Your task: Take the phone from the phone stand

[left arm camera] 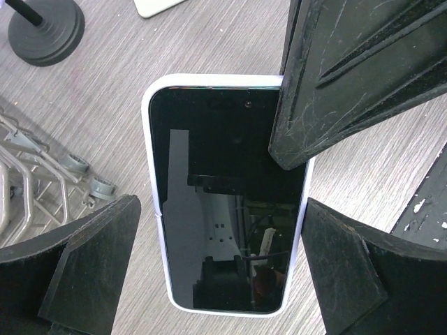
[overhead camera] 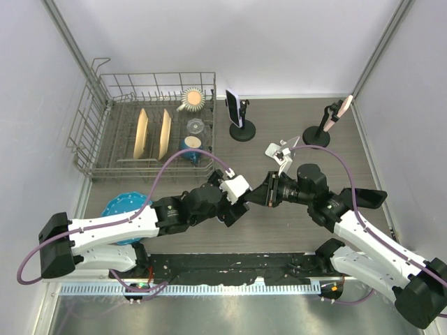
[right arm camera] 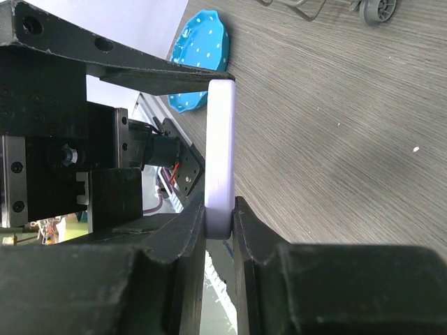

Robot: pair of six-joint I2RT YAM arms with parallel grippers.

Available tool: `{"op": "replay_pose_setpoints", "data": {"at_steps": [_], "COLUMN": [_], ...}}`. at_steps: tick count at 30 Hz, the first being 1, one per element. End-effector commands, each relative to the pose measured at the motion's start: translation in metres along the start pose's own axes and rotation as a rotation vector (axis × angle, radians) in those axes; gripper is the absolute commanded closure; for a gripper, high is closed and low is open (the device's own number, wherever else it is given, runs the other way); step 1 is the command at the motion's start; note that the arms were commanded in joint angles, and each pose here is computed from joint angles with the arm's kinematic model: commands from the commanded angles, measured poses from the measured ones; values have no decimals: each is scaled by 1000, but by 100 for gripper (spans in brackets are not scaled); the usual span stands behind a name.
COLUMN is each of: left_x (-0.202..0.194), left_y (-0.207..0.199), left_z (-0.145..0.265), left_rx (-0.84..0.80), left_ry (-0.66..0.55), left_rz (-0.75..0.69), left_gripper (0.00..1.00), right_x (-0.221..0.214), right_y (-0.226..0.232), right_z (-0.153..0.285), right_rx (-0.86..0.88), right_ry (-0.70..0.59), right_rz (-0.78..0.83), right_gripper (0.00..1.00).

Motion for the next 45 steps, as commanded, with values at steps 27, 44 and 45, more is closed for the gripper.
{"op": "replay_pose_setpoints", "data": {"at_steps": [27,44,45], "left_x": [14,-111,-122], "left_y": [-2,35,34], "left_z": [-4,46,49], "left_rx": [1,481,498], "left_ry": [-10,502,529], "left_rz": [64,441,459], "left_gripper": [53,92,92], "right_x": [11,48,53], "right_y": [17,-32,-37], "right_z": [-5,35,40], "right_rx": [71,-322,-357], "right_ry": [-49,-309,-348], "right_rz": [15,99,99], "right_gripper": [99,12,11]}}
Point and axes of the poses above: each gripper's point midway between its finger pads, its own z axis back along the fingers, its own y axis along the line the jaws close on, x = y × z, the point moved 1 cm from there along z, back along the fingers, and after that the axes turned 13 degrees about -z, right-handed, at the moved point
